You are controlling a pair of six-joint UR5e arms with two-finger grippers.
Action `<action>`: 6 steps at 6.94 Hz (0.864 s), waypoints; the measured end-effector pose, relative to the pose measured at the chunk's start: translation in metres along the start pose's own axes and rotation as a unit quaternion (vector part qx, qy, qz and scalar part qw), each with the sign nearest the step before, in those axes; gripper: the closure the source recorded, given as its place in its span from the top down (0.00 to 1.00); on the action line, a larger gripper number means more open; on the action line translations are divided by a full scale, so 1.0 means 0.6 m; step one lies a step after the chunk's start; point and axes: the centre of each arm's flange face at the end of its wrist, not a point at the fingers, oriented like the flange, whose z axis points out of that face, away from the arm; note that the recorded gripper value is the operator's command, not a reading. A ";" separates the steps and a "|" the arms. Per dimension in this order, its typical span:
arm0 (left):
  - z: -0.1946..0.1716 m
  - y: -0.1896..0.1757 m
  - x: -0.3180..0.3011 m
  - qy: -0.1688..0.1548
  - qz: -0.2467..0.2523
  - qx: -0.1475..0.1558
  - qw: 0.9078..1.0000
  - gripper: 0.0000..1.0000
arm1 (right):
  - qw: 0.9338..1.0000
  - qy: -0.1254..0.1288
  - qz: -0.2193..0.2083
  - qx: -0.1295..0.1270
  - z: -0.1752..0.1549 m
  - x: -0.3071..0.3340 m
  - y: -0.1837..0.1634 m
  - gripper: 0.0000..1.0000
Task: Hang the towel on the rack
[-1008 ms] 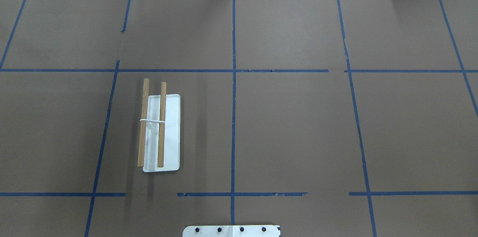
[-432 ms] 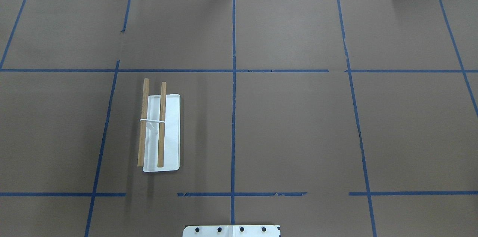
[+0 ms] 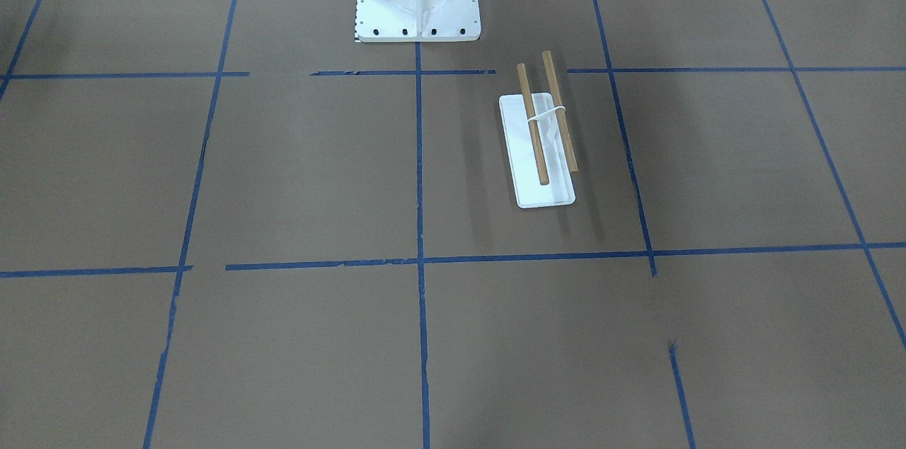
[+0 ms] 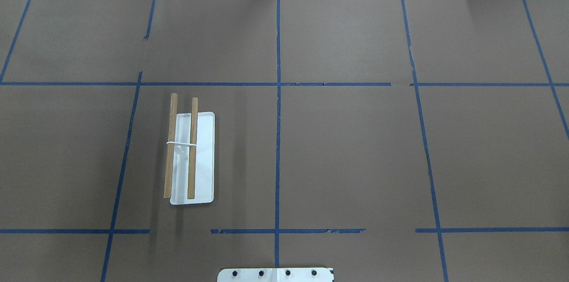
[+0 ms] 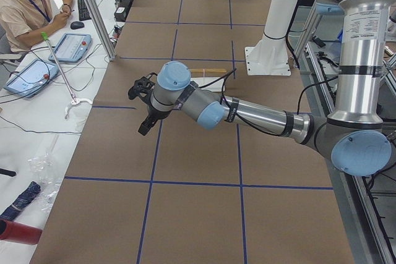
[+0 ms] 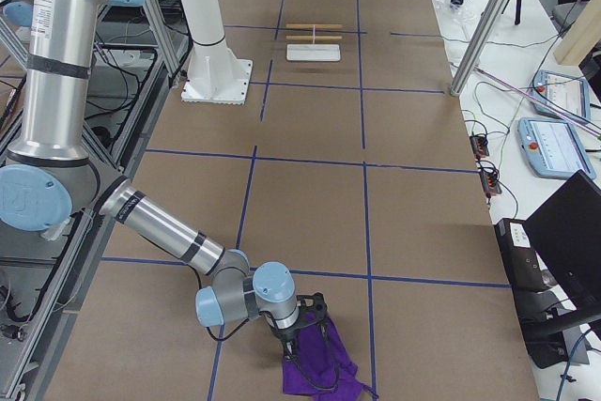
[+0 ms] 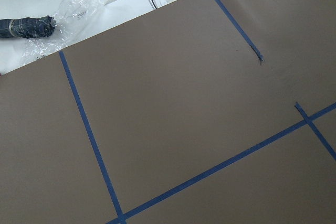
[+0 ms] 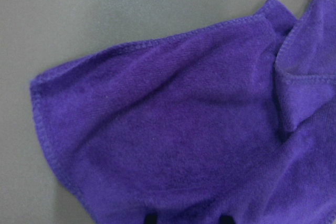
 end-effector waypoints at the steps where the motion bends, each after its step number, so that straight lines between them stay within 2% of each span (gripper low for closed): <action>1: 0.000 -0.001 0.000 0.000 0.000 0.000 1.000 1.00 | 1.000 0.001 -0.002 -0.003 0.004 0.003 0.007 0.42; 2: -0.001 -0.001 0.001 0.000 0.001 0.001 1.000 1.00 | 1.000 0.002 -0.005 -0.005 0.006 0.005 0.013 0.14; 3: -0.001 -0.001 0.001 0.000 0.001 0.001 1.000 1.00 | 1.000 0.002 -0.006 -0.006 0.007 0.005 0.015 0.00; 4: -0.001 -0.002 0.001 0.000 0.001 0.001 1.000 1.00 | 1.000 0.002 -0.010 -0.005 0.006 0.005 0.013 0.00; 6: -0.001 -0.002 0.001 0.000 0.001 0.001 1.000 1.00 | 0.999 -0.001 -0.051 0.009 -0.009 -0.003 -0.007 0.00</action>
